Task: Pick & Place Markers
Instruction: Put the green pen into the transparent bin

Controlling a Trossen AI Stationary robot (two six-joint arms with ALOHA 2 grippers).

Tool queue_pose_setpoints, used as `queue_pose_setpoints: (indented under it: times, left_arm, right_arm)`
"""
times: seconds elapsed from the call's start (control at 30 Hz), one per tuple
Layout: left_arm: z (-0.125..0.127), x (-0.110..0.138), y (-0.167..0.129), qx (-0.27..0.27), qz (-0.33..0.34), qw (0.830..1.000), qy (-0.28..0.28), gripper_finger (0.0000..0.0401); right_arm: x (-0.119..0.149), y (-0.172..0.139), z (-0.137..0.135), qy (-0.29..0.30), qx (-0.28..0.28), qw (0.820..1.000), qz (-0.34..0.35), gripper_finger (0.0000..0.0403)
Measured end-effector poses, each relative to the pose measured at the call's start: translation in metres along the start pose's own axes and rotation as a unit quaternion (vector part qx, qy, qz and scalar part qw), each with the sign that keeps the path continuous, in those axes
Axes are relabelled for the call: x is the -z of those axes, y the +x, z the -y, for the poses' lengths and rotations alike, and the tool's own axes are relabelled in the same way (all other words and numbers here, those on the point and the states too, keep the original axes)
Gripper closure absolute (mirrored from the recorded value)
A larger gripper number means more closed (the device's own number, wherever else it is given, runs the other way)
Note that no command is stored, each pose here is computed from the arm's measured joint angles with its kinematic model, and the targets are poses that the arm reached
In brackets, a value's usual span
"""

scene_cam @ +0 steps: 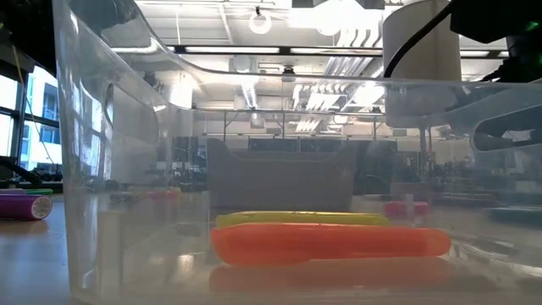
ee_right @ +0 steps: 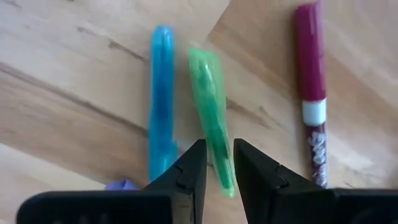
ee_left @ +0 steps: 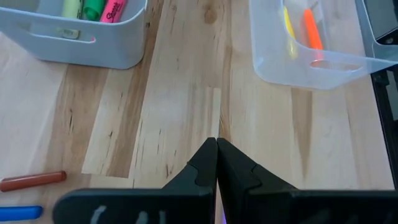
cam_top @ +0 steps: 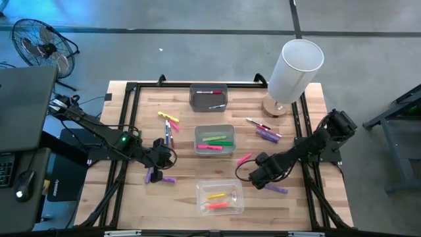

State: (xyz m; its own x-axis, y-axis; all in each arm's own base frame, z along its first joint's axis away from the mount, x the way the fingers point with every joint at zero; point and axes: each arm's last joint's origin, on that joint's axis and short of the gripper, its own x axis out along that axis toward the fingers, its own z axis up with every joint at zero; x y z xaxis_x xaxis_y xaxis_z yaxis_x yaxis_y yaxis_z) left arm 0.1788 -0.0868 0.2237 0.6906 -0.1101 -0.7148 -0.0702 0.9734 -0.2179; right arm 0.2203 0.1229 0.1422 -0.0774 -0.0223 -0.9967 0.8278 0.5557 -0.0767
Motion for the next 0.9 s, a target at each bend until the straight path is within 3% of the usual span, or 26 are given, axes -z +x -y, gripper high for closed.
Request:
queue_pose_setpoints:
  times: [0.23,0.4,0.5,0.63,0.77,0.9]
  left_arm:
    - [0.000,-0.001,0.000,0.002,0.003,1.000,-0.002,0.0401]
    - [0.002,-0.003,0.000,0.015,0.012,1.000,-0.006,0.0401]
    - [0.003,-0.003,0.000,0.018,0.014,1.000,-0.007,0.0401]
    - [0.004,-0.004,0.000,0.030,0.013,0.999,-0.019,0.0401]
    - [0.004,-0.005,0.000,0.031,0.014,0.999,-0.037,0.0401]
    - [0.006,-0.007,0.000,0.040,0.028,0.998,-0.049,0.0401]
  right_arm:
    - [-0.001,0.017,-0.008,-0.054,0.024,0.998,-0.002,0.0374]
    - [0.004,0.014,-0.010,-0.071,0.031,0.997,0.021,0.0376]
    - [0.012,-0.008,-0.006,-0.071,0.040,0.994,0.068,0.0378]
    - [0.026,-0.059,-0.002,-0.070,-0.027,0.988,0.137,0.0378]
    - [0.038,-0.109,-0.010,-0.102,-0.119,0.961,0.226,0.0378]
    - [0.038,-0.147,-0.034,-0.163,-0.165,0.935,0.268,0.0379]
